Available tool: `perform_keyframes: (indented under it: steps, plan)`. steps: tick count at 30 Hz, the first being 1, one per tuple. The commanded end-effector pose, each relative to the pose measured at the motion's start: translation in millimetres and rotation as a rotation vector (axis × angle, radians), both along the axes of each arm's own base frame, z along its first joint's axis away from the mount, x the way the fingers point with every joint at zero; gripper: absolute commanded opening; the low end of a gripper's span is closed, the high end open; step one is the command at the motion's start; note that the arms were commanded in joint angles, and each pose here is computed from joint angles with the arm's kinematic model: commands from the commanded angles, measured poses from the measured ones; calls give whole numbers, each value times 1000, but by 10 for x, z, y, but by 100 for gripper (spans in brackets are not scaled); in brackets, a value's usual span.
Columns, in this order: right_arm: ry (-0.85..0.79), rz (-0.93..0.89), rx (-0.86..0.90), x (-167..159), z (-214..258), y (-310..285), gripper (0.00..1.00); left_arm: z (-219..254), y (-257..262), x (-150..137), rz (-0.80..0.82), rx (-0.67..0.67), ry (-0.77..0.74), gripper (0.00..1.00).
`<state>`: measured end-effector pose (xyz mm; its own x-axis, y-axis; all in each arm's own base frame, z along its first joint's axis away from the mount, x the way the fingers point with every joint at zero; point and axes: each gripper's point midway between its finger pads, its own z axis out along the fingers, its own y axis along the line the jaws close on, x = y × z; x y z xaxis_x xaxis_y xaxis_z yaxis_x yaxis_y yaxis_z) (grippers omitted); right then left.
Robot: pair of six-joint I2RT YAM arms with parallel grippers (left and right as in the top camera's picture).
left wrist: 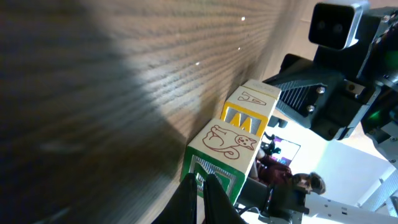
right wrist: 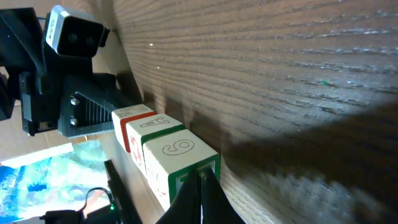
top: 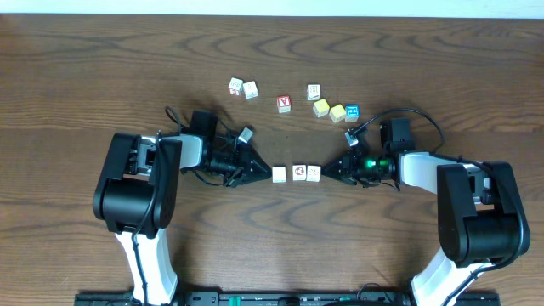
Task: Lift 3 blocks
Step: 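Close both grippers inward, squeezing the three-block row between them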
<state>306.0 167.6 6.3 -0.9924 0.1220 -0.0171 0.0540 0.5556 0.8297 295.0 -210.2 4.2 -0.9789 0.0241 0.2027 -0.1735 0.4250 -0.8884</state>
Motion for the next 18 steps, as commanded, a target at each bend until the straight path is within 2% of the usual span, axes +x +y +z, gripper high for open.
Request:
perform_keyframes:
  steps: [1,18]
  plan:
    - [13,6,13,-30,9,39,1,-111,-44,-105,-20,34,31,7]
    - [-6,18,18,-13,28,110,2,-109,-92,-66,-19,33,13,7]
